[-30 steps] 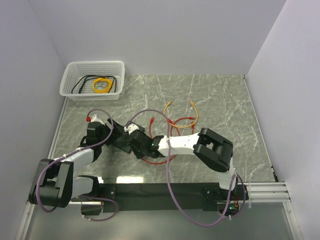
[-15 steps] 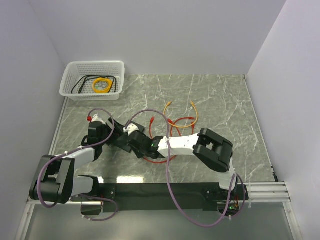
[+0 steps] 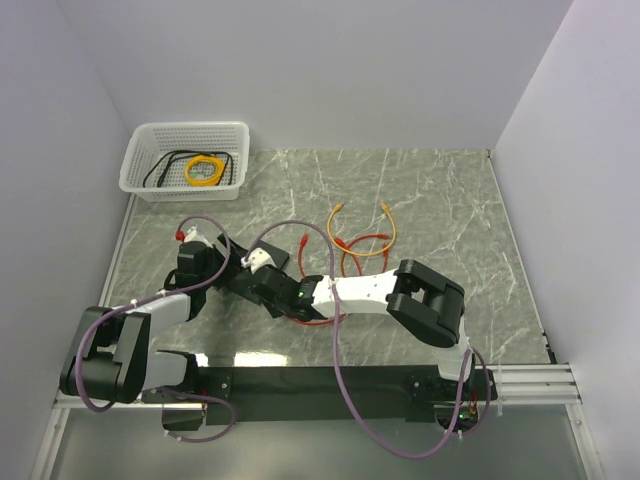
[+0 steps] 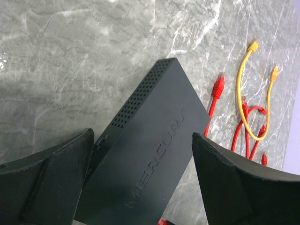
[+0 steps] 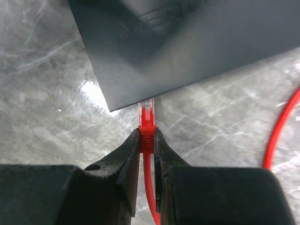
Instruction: Insert the plug into the switch port
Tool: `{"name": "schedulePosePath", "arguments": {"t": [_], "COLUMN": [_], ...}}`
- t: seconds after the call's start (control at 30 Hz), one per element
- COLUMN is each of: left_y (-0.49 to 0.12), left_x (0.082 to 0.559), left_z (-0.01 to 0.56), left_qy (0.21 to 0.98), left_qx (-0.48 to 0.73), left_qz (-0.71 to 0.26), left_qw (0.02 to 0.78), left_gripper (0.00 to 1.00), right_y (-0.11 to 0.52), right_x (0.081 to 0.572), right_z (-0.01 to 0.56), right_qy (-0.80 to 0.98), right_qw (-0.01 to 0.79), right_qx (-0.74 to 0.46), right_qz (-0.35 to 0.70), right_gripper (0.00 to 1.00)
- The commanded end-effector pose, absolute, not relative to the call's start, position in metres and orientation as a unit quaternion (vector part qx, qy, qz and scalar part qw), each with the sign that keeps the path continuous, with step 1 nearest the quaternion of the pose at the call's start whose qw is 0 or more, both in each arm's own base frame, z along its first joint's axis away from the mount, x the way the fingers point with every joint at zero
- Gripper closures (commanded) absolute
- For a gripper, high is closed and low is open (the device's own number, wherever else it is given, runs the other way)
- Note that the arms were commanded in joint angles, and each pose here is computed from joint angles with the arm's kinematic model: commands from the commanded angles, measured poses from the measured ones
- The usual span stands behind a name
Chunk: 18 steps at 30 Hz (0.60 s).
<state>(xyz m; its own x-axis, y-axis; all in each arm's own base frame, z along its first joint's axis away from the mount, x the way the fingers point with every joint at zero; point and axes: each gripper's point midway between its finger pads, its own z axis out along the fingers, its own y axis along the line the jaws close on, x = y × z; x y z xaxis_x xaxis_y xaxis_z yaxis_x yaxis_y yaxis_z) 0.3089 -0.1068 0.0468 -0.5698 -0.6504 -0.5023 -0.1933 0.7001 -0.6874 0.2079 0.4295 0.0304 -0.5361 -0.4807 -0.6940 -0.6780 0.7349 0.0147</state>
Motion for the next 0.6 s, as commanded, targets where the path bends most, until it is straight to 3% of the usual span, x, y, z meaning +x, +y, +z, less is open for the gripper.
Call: {"name": "schedulePosePath", "arguments": {"t": [0.0, 0.57], "left_y": [-0.116, -0.121], "left_x": [0.302, 0.303], "left_z": [0.041, 0.035], "left_qy": [0.847, 0.854], "left_qx": [-0.244, -0.230], "left_qz": [-0.299, -0.301], "left_qw": [0.365, 0.357], "left_gripper": [0.09, 0.09], "right_y": [0.460, 0.474], "right_x": [0.234, 0.228], "right_z": [0.085, 0.070], "right_qy": [0.836, 0.810], "right_qw": [0.428, 0.427], "right_qx": [-0.299, -0.358], "right_qz": [0.168, 0.184], "right_gripper": [1.00, 1.00]}}
